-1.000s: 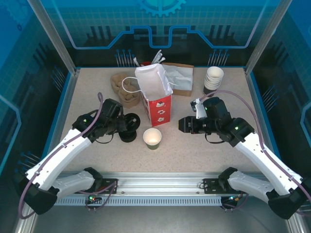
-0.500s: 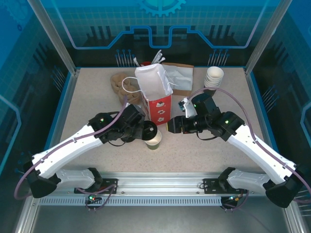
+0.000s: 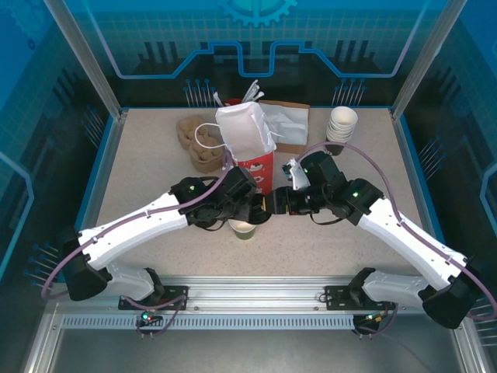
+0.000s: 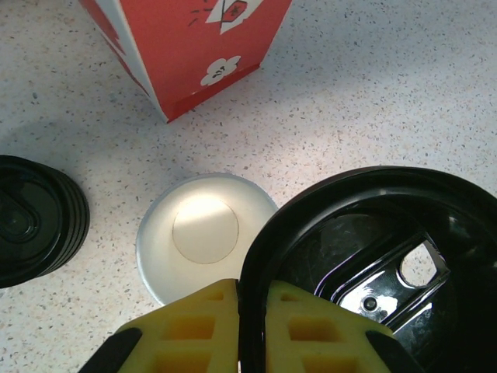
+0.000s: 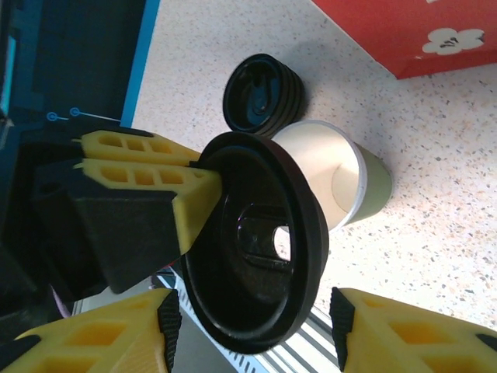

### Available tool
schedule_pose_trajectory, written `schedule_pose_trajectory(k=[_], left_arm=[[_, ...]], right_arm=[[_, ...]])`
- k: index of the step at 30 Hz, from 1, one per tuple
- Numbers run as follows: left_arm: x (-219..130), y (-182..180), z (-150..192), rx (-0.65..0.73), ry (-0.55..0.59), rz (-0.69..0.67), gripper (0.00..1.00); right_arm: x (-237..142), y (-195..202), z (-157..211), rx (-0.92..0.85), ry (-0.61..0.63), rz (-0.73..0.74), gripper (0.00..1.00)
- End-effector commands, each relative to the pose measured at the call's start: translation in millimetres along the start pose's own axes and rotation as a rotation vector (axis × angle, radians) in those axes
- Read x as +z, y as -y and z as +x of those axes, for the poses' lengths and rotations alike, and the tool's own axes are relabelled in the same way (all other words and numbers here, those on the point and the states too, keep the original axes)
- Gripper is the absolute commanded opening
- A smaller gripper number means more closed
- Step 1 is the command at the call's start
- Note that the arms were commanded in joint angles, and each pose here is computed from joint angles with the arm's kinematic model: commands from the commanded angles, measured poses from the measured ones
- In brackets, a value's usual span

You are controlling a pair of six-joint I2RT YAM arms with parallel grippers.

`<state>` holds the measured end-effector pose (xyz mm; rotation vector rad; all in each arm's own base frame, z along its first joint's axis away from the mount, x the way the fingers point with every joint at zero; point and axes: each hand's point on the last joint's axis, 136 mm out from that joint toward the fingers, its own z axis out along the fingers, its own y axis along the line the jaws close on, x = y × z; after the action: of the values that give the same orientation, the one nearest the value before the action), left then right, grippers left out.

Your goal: Pack the takeout coffee

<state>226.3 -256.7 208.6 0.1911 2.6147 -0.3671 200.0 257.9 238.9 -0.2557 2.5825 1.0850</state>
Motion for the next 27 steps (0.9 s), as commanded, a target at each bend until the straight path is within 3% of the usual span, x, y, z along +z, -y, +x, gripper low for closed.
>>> schedule_pose_trajectory(k=[1,10,20,27], left_arm=[[-6,18,-8,-0.010,0.015,0.057,0.12],[-2,22,-8,-0.005,0.010,0.054,0.12],[0,25,-7,-0.001,0.007,0.061,0.12],[1,27,-7,0.007,0.009,0.064,0.14]], right_arm=[[8,9,5,0.005,-0.011,0.035,0.56],[13,24,5,0.007,0.006,0.089,0.54],[20,26,4,0.011,-0.003,0.084,0.27],[19,30,3,0.025,-0.003,0.086,0.01]])
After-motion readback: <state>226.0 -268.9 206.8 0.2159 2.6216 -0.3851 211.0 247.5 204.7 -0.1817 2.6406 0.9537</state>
